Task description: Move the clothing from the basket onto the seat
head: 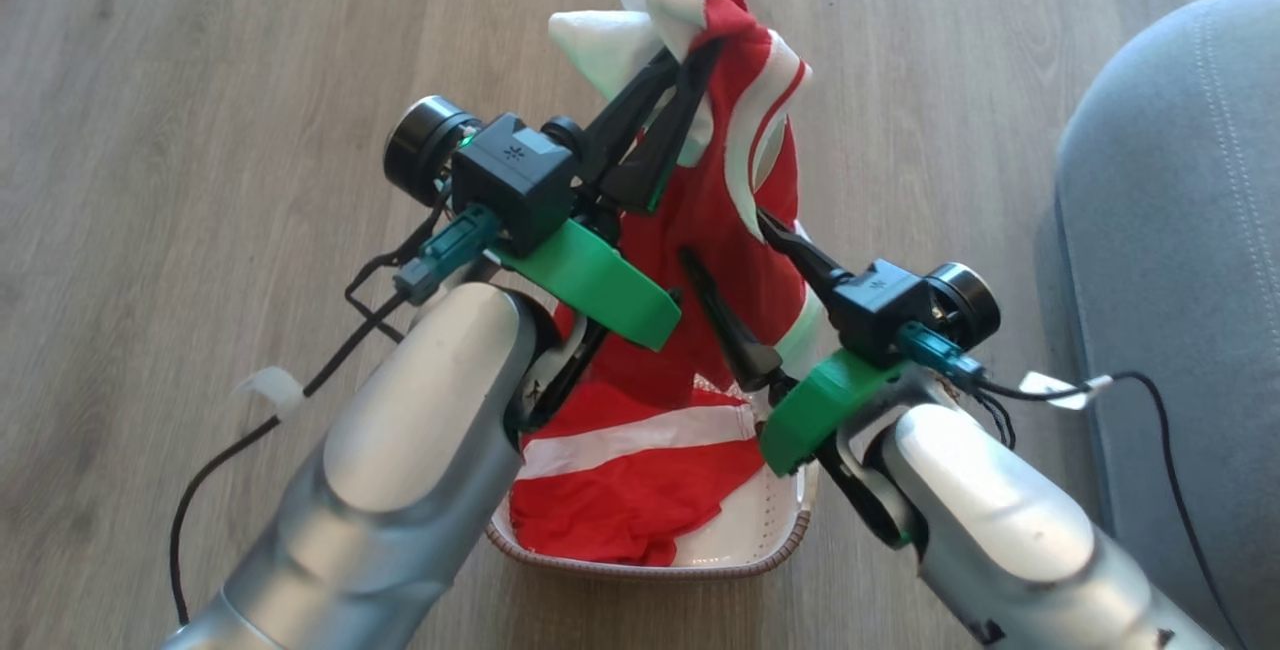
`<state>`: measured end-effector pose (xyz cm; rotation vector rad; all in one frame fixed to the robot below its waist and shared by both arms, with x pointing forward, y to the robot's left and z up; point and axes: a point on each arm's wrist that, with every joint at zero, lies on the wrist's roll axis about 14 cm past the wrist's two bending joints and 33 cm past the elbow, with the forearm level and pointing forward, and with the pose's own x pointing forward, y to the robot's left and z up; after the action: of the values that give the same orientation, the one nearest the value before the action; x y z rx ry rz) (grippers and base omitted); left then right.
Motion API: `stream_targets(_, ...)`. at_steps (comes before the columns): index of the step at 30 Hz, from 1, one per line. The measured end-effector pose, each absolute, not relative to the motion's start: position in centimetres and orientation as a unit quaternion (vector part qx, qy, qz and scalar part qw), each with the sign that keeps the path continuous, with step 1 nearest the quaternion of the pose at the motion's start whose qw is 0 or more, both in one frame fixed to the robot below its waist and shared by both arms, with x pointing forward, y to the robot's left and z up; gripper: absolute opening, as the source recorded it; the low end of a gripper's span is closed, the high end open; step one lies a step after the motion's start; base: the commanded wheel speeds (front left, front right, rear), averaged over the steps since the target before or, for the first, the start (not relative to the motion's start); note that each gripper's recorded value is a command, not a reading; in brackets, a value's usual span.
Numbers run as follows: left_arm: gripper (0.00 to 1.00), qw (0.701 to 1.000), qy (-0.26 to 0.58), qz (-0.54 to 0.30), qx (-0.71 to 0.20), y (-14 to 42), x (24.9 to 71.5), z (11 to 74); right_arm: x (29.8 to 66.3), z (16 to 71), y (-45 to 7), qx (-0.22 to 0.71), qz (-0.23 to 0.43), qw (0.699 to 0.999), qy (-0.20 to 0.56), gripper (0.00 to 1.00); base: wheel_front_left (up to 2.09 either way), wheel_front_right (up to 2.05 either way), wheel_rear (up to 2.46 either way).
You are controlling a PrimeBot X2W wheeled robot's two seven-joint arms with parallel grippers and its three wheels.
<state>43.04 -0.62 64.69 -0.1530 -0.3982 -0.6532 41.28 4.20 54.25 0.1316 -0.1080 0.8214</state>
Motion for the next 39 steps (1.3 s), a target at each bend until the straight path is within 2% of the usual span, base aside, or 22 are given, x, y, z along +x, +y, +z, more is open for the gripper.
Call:
stream_targets(4,0.00,0.925,-0.191,-0.320,-0.078,-0.6,42.7,64.7,41.1,52.1,5.3,0.053,0.408,0.911,-0.017,1.00,0.00,0.00,0.00)
stream_targets(6,0.00,0.926,-0.191,-0.317,-0.078,-0.4,42.6,64.7,40.9,51.4,6.0,0.054,0.416,0.908,-0.003,0.42,0.00,0.00,0.00)
stream_targets(7,0.00,0.926,-0.190,-0.316,-0.080,-0.3,42.7,64.6,40.9,51.2,6.2,0.053,0.419,0.906,0.000,0.00,0.00,0.00,0.00)
stream_targets(15,0.00,0.928,-0.184,-0.311,-0.089,0.0,42.9,64.3,41.6,51.6,6.8,0.057,0.425,0.903,-0.001,0.00,0.00,0.00,0.00)
stream_targets(16,0.38,0.928,-0.184,-0.312,-0.090,-0.1,42.9,64.2,41.6,51.6,6.7,0.057,0.425,0.904,-0.001,0.00,0.00,0.00,0.00)
stream_targets(17,1.00,0.928,-0.183,-0.312,-0.090,-0.1,42.9,64.2,41.7,51.5,6.7,0.059,0.424,0.904,0.000,0.00,0.00,0.00,0.00)
stream_targets(28,1.00,0.925,-0.167,-0.327,-0.101,-1.0,43.3,63.2,42.1,51.9,5.7,0.065,0.414,0.908,-0.007,0.00,0.00,0.00,0.00)
stream_targets(39,1.00,0.926,-0.127,-0.346,-0.083,-2.6,44.0,60.2,43.1,53.5,1.9,0.068,0.361,0.929,-0.036,0.00,0.00,0.00,0.00)
